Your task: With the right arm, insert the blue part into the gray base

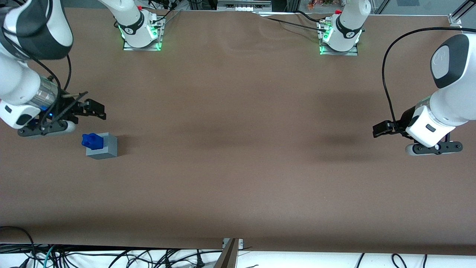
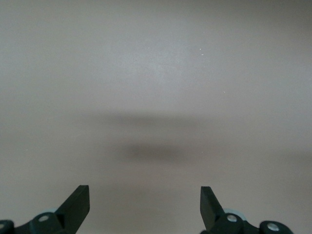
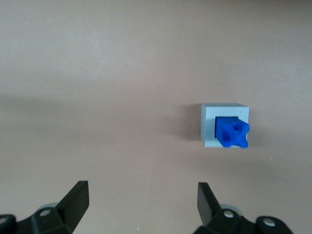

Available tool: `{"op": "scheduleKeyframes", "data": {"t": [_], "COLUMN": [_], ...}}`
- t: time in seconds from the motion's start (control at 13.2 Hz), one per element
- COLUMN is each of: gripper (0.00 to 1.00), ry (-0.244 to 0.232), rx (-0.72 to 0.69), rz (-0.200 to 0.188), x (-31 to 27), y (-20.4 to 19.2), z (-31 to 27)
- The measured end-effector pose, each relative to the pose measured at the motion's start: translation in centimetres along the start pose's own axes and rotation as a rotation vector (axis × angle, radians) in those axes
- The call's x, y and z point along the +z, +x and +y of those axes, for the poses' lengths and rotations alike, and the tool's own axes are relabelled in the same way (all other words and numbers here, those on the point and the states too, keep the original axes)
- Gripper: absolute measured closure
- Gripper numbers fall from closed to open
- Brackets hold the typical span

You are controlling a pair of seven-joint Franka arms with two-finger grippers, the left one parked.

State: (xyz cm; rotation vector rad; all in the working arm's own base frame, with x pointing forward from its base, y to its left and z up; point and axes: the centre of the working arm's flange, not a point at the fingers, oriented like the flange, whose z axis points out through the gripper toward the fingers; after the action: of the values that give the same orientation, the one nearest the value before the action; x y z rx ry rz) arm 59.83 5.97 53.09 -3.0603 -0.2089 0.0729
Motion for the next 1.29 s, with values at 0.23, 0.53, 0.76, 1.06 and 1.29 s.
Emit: {"op": "scheduleKeyframes", "data": {"t": [0.23,0.53,0.76,1.06,1.29], "gripper": [0.01,0.01,0.01,0.01,0.01], "ry": [-0.007,-0.031,-0.032,-0.051,-0.075], "rx": [-0.001,-0.005,-0.001,-0.01,-0.024], "rz": [-0.008,-0.024,-0.045,-0.04,-0.043], "x": [-1.6,-1.4,-2.9,-5.1,-5.0], "y": [-1.2,-1.4,-2.8,-4.5,-4.5], "z": [-0.1,-0.1,-0.2,-0.5,-1.2]}}
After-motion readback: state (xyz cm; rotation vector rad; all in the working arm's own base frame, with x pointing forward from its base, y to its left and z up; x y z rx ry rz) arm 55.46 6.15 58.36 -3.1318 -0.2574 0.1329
